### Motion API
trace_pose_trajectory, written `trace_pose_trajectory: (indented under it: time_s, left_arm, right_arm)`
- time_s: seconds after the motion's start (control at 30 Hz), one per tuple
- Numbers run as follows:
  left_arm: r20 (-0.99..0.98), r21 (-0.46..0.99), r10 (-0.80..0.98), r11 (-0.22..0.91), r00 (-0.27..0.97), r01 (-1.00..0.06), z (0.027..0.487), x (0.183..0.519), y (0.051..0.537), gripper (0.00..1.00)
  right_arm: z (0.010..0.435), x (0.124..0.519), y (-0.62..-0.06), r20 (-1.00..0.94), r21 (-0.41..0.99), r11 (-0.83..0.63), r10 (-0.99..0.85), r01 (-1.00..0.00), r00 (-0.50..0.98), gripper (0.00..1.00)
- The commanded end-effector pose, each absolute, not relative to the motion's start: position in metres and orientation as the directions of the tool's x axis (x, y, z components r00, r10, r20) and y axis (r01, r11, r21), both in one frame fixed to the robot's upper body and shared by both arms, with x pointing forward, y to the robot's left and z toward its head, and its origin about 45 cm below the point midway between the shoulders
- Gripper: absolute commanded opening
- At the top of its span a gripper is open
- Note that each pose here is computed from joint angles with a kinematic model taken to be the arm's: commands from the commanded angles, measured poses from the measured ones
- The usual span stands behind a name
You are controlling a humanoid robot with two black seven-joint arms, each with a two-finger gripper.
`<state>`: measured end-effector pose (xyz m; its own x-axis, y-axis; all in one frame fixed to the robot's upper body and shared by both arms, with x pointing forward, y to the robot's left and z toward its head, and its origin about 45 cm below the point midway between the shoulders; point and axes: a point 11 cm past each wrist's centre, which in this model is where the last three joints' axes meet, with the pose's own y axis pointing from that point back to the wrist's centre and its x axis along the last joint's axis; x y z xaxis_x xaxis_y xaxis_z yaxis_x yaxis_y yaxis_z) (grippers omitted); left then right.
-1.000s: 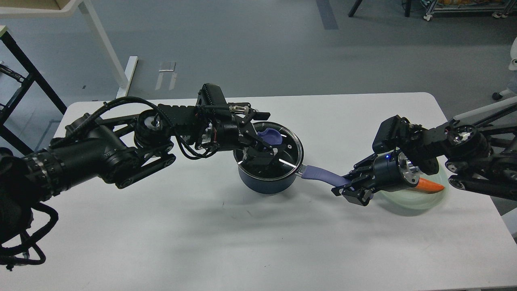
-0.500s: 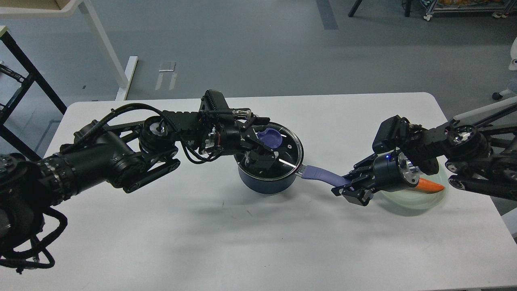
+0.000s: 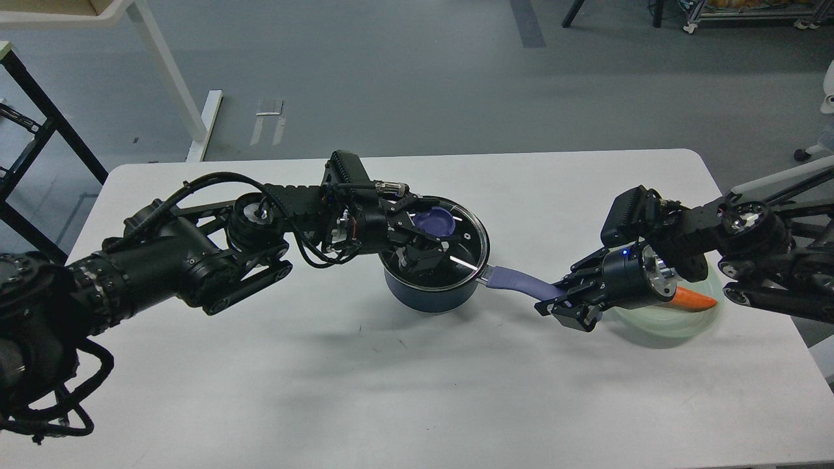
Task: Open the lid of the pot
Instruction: 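Close the left gripper on the purple lid knob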
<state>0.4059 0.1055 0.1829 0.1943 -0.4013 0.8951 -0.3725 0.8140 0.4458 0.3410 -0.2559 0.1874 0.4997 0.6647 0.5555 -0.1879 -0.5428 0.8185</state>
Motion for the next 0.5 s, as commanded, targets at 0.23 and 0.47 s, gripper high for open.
trace_pose_trajectory:
  time_s: [0.23,0.47]
  left_arm:
    - [0.903,0.430,-0.398,0.830,0.161,-0.357,0.192,0.404,0.101,0.38]
    - [0.910,0.410,-0.402,0.830,0.104,-0.378,0.225,0.407,0.132,0.39]
  right_arm:
    - [0.186,0.340,-0.256,0.557,0.817,-0.545,0.662,-0.187,0.502,0.27]
    - [0.186,0.340,-0.257,0.556,0.818,-0.544,0.662,-0.187,0.503,0.27]
